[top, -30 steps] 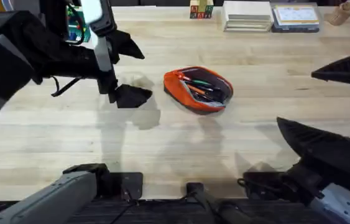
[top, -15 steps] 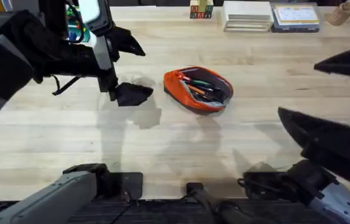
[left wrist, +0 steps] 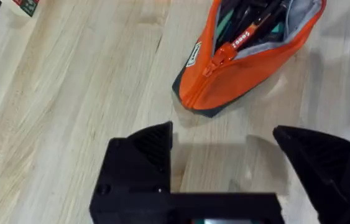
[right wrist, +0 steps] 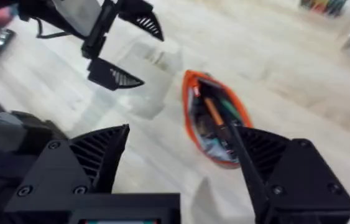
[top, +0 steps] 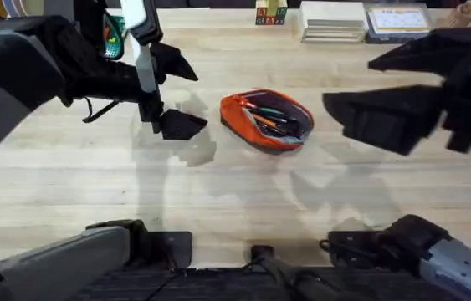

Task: Unzip the bag, pick up the pens from the table one at a time and place them inside, then zip the bag closed.

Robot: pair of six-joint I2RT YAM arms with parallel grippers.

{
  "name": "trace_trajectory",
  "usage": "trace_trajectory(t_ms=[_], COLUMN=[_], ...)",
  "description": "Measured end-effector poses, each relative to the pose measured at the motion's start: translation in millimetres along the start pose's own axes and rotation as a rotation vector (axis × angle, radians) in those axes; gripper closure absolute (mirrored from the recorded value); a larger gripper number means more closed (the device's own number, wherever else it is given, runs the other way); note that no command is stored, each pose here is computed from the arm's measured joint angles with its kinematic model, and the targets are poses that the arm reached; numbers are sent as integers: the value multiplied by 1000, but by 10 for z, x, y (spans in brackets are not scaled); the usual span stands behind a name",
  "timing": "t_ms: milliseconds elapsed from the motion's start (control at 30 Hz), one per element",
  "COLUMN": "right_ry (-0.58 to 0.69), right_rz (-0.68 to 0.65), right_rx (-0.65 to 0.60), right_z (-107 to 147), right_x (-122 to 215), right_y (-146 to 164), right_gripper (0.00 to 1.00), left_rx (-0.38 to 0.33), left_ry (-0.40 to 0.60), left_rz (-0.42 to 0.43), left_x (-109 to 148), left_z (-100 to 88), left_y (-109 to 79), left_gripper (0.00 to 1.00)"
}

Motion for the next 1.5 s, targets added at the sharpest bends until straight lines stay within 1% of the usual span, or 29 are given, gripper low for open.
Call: trace_trajectory(t_ms=[167,267,367,467,500,567,800,833,967,1100,1167,1200,1233,1500], right_ry=[89,154,218,268,301,342,396,398,363,335,334,335,336,365], right_rz=[-60,-83,-77,-58,-44,-29,-7,31,81,142,230,240,268,312], right_rx=[-141,-263,-403,-514,-600,-650,-665,-709,-752,-765,-765,-764,-764,-757], right_z=[58,108,171,229,262,313,398,419,395,414,491,500,520,617], right_x=[-223,-372,-502,-604,-683,-790,-960,-1021,-1083,-1109,-1252,-1282,-1388,-1682], right_y=[67,95,91,73,63,58,87,81,93,92,15,2,-42,-113], right_gripper=[4,4,4,4,4,4,4,4,4,4,4,4,3,4], left_rx=[4,5,5,5,5,5,5,5,5,5,5,5,5,5], left_ry=[1,1,1,1,1,1,1,1,1,1,1,1,1,1], left_rz=[3,4,4,4,4,4,4,4,4,4,4,4,4,4], left_x=[-19,-21,-20,-21,-21,-21,-21,-21,-21,-21,-21,-21,-21,-21], left_z=[20,22,21,22,22,22,22,22,22,22,22,22,22,22], left_y=[10,10,11,10,10,10,10,10,10,11,10,10,10,10], left_gripper=[6,6,6,6,8,8,8,8,8,8,8,8,8,8])
Point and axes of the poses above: each hand's point on the last joint's axis, 136 mm out from that joint toward the fingers, its own x axis back along the fingers, its own y axis along the line the jaws close on, z = x × y, the point moved 1 cm from there along x, back along the fingers, and after that the axes turned 5 degrees about -x, right-handed, at the moved point
